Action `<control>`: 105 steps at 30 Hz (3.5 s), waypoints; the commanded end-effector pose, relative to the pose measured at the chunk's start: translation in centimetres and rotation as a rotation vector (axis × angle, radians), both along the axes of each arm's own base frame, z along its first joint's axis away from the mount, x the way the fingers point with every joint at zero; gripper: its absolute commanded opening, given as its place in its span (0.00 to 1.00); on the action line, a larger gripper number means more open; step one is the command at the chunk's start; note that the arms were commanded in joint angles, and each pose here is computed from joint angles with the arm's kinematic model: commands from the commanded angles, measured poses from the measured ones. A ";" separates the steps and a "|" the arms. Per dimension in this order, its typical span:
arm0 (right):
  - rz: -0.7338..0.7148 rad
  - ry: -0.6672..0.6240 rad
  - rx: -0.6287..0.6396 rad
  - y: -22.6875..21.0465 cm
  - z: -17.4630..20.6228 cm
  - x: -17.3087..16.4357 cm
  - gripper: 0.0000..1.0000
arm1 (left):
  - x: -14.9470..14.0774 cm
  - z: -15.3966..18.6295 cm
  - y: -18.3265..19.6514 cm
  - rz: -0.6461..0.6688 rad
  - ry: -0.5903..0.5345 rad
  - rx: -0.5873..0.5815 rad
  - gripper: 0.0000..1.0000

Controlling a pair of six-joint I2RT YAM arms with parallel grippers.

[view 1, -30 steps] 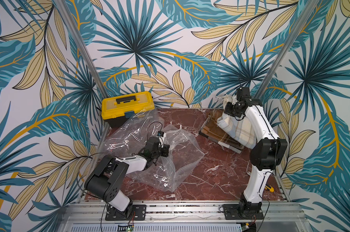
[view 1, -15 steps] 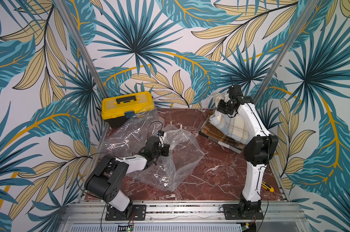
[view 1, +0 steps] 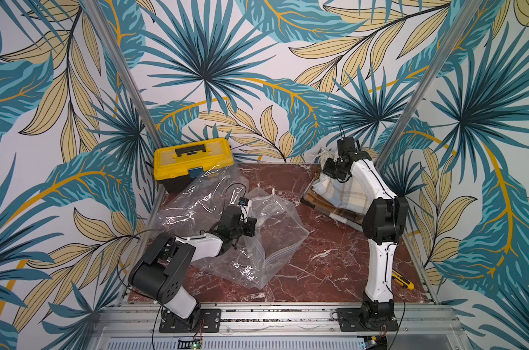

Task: Take the blanket out of the vacuum bag
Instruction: Place the blanket at the corner of the board.

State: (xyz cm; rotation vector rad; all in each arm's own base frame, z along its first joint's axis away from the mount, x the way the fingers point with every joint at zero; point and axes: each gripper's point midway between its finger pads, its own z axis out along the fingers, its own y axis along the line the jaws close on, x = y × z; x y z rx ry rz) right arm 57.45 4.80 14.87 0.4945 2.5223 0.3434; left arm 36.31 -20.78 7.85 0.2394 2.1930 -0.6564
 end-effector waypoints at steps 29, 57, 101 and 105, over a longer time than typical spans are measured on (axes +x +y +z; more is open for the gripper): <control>-0.314 -0.125 0.036 -12.4 1.8 -19.6 0.92 | -0.6 3.8 -4.2 -0.080 -0.008 0.024 0.00; -0.341 -0.096 0.153 -16.4 -1.5 -19.4 0.84 | -1.5 0.5 -5.1 -0.111 0.008 0.011 0.00; -0.303 -0.083 0.203 -13.3 -1.3 -22.2 0.73 | -2.4 1.9 -4.8 -0.138 -0.024 0.010 0.00; -0.262 -0.160 0.019 -12.8 4.3 -23.0 0.99 | -2.3 3.2 -4.4 -0.133 -0.052 0.029 0.00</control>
